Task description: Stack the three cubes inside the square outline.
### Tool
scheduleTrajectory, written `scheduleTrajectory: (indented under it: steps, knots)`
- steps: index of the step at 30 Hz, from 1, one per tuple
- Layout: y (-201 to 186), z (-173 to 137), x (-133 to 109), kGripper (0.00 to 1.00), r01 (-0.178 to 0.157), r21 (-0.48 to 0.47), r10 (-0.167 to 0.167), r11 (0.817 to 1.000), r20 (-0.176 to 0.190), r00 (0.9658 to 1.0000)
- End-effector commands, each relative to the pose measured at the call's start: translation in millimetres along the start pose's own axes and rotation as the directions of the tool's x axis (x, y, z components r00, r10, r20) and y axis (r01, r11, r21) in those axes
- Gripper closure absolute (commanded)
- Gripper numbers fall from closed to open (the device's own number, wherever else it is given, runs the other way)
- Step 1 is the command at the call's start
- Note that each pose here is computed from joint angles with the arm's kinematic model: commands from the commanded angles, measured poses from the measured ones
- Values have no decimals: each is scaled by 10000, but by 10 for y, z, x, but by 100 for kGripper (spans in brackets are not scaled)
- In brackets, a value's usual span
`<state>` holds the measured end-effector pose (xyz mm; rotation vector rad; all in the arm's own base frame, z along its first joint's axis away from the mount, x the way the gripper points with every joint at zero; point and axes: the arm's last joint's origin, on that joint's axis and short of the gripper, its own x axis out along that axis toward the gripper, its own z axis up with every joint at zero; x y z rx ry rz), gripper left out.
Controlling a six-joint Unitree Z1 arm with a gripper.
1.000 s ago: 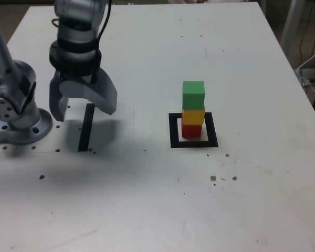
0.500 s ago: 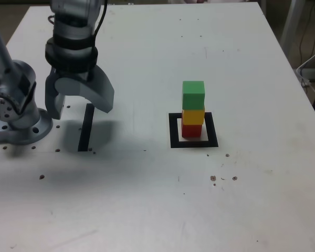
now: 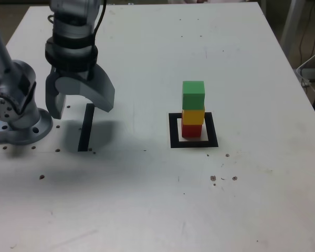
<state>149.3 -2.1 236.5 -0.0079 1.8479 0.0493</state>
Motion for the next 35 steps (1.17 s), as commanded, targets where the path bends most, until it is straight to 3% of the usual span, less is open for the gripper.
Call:
scheduleTrajectory:
  steps: [1,35]
  knots:
    - [2,-5,-7,0,-6,5,6,10000,29,10000]
    - [8,-41,-63,0,-62,5,62,10000,25,10000]
